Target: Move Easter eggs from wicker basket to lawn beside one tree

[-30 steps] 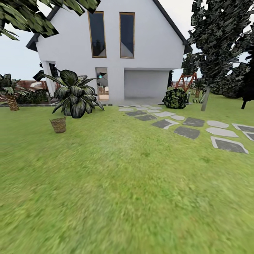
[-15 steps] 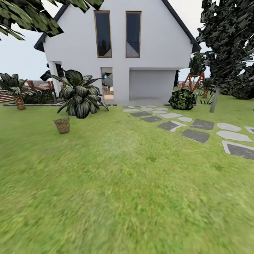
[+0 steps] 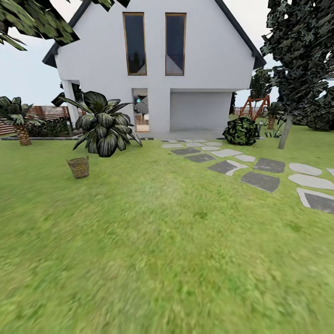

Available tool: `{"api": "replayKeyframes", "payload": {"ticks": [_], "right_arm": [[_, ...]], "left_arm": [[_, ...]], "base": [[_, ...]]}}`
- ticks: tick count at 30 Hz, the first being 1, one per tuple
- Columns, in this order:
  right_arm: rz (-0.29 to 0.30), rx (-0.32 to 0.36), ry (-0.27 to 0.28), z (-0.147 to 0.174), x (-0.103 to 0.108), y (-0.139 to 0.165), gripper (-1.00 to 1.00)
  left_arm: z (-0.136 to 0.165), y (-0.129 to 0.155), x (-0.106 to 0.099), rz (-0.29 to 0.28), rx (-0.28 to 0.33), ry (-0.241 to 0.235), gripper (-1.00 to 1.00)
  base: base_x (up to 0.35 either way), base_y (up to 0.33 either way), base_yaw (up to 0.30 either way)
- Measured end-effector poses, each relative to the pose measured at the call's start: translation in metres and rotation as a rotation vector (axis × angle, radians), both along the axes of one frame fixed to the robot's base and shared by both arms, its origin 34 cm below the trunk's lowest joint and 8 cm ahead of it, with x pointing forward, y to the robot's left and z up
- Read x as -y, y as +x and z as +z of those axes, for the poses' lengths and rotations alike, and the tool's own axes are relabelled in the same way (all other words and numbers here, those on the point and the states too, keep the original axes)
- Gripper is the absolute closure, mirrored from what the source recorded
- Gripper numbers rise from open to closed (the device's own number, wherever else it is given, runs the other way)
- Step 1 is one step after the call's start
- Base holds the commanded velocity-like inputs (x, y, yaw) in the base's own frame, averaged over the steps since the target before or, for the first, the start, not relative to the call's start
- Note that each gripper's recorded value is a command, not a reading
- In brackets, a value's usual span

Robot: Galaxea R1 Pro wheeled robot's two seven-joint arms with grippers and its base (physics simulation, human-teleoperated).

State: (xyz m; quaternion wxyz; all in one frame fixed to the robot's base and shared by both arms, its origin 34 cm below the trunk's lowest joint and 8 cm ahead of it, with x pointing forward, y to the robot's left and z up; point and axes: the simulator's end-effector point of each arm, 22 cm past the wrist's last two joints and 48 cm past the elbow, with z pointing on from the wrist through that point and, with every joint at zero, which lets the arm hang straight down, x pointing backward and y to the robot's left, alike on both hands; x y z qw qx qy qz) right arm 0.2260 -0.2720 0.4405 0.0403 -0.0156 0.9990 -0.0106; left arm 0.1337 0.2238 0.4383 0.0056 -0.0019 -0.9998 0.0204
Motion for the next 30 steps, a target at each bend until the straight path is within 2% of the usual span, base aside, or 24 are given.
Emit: {"api": "replayKeyframes", "payload": {"ticks": [6,30], "right_arm": [[0.0,0.0,0.0,0.0,-0.0004,0.0,-1.0],[0.0,-0.001,0.001,-0.0001,-0.0011,-0.0002,-1.0]], "left_arm": [[0.0,0.0,0.0,0.0,0.0,0.0,-1.0],[0.0,-0.0001,0.0004,0.0,0.0,0.0,-1.0]], "base": [[0.34,0.0,0.072],[0.34,0.0,0.285]]}}
